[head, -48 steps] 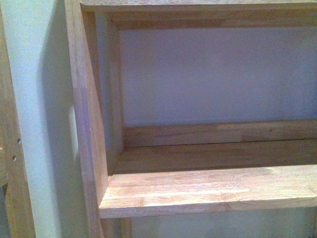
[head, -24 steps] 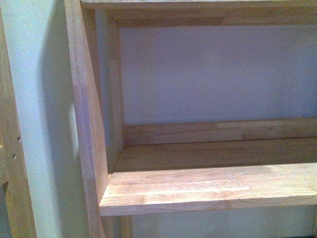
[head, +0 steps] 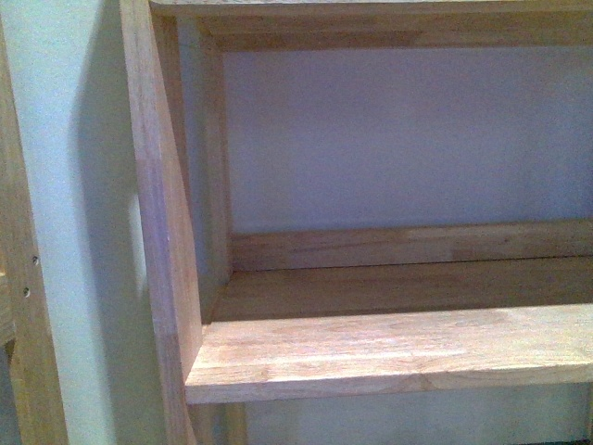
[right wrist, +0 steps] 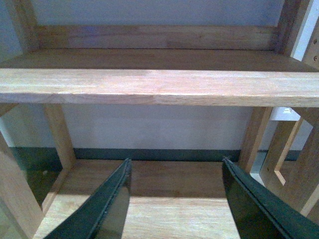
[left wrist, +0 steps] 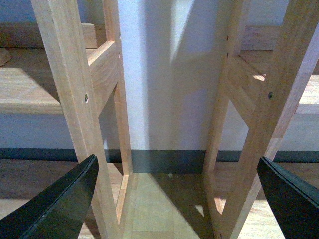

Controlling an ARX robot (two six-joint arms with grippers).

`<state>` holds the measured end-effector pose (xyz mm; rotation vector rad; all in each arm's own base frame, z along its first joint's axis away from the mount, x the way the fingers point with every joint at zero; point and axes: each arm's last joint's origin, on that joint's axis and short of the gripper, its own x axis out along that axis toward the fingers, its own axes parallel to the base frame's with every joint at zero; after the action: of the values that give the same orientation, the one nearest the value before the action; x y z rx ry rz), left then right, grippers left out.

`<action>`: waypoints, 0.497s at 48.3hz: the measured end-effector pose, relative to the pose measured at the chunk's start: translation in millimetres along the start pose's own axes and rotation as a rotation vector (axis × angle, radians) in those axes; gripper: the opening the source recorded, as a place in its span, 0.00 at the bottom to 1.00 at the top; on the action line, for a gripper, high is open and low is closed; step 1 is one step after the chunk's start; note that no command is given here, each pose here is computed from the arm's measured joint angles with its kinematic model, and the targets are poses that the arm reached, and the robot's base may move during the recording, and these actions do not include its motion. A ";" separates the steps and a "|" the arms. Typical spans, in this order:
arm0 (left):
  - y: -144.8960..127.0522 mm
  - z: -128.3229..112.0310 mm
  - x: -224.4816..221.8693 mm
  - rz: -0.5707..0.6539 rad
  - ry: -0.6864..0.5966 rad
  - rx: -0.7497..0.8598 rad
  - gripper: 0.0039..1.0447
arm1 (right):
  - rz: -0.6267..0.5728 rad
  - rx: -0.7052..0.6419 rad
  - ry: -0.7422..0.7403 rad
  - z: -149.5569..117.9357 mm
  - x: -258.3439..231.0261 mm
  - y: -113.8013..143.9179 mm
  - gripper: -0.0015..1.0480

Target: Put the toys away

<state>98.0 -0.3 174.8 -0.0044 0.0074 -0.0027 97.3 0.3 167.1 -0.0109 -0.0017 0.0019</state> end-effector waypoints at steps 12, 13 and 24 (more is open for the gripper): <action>0.0 0.0 0.0 0.000 0.000 0.000 0.95 | 0.000 0.000 0.000 0.0 0.0 0.0 0.99; 0.0 0.0 0.0 0.000 0.000 0.000 0.95 | 0.001 0.005 0.000 0.0 0.0 0.0 0.99; 0.0 0.0 0.0 0.000 0.000 0.000 0.95 | 0.000 0.004 0.000 0.0 0.0 0.0 1.00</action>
<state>98.0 -0.3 174.8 -0.0044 0.0074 -0.0027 97.3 0.3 167.2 -0.0071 -0.0021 0.0019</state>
